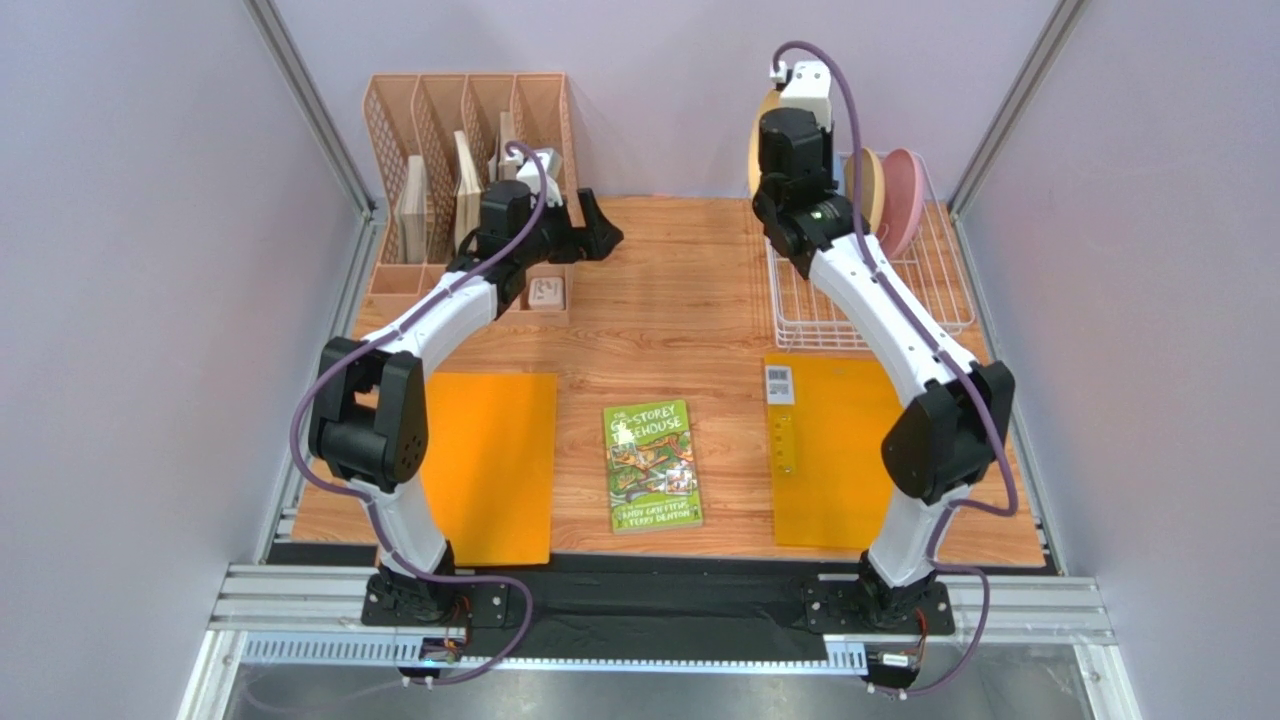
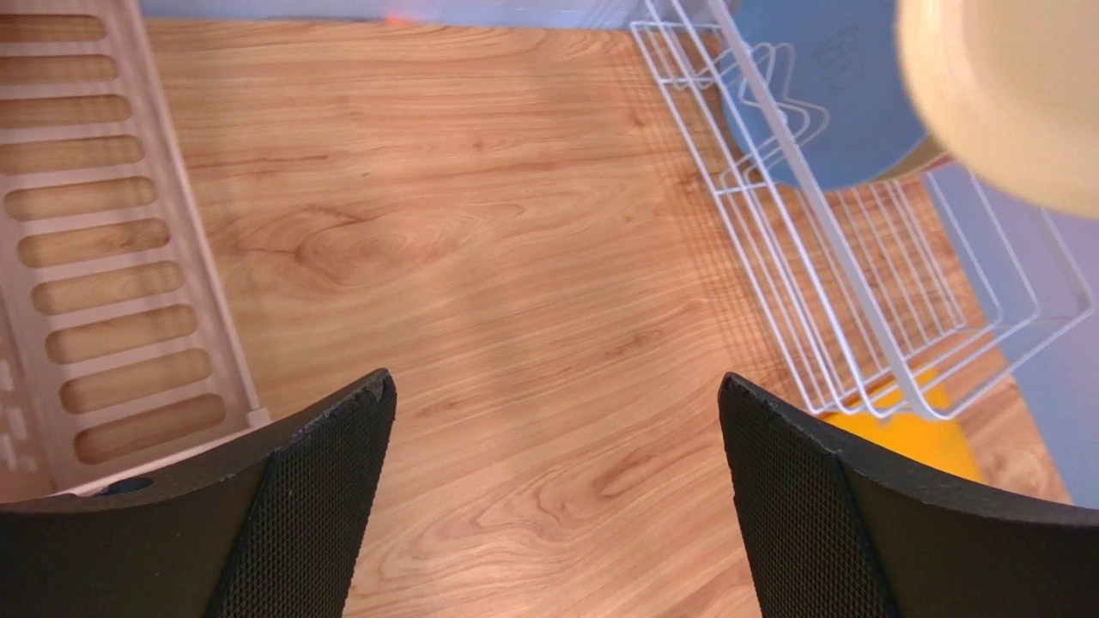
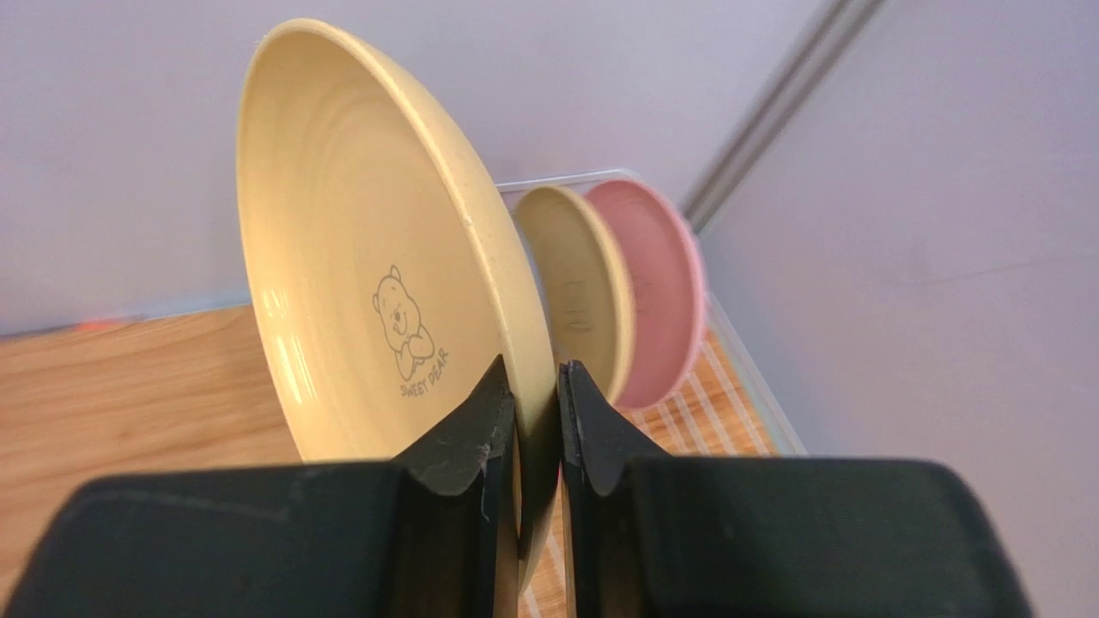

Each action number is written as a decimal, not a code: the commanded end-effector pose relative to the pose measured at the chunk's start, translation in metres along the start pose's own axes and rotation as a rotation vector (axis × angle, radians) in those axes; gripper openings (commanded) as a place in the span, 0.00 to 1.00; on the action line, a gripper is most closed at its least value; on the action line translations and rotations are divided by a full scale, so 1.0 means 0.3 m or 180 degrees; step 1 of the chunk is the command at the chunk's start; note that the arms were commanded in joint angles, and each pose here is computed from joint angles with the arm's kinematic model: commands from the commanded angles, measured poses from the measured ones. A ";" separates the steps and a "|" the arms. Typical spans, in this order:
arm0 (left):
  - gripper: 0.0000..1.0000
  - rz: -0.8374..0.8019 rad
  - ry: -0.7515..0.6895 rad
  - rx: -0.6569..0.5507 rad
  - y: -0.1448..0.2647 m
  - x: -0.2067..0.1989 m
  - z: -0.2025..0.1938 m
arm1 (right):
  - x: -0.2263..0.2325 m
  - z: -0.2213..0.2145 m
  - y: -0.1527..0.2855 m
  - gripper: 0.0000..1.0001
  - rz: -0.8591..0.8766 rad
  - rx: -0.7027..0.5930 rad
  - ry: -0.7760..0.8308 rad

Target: Unload the plates from the dish rack

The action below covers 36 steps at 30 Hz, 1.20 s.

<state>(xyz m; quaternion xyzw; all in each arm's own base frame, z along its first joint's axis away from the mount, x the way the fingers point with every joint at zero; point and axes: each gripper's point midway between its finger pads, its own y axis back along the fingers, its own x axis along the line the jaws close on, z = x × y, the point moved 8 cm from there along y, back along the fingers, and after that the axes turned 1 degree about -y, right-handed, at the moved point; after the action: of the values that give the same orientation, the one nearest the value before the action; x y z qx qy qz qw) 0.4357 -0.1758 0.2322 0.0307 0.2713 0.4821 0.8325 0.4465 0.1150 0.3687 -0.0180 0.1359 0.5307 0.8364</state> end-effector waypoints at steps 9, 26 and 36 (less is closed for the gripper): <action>0.98 -0.0947 0.0246 -0.0389 0.028 -0.140 0.097 | 0.075 -0.172 0.145 0.00 0.2227 0.0858 -0.1337; 0.91 -0.1013 0.0577 -0.0347 -0.045 -0.105 0.026 | 0.088 -0.222 0.165 0.00 0.2938 0.0964 -0.2176; 0.25 -0.1322 0.0738 -0.0356 -0.073 -0.121 0.019 | 0.110 -0.237 0.156 0.00 0.3406 0.1118 -0.2541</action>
<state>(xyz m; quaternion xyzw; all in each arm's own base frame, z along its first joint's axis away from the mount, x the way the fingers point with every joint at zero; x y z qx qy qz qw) 0.4404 -0.2074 0.2345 -0.0958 0.3519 0.3593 0.8590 0.4005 0.1450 0.2673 0.3955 -0.0530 0.7738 0.4920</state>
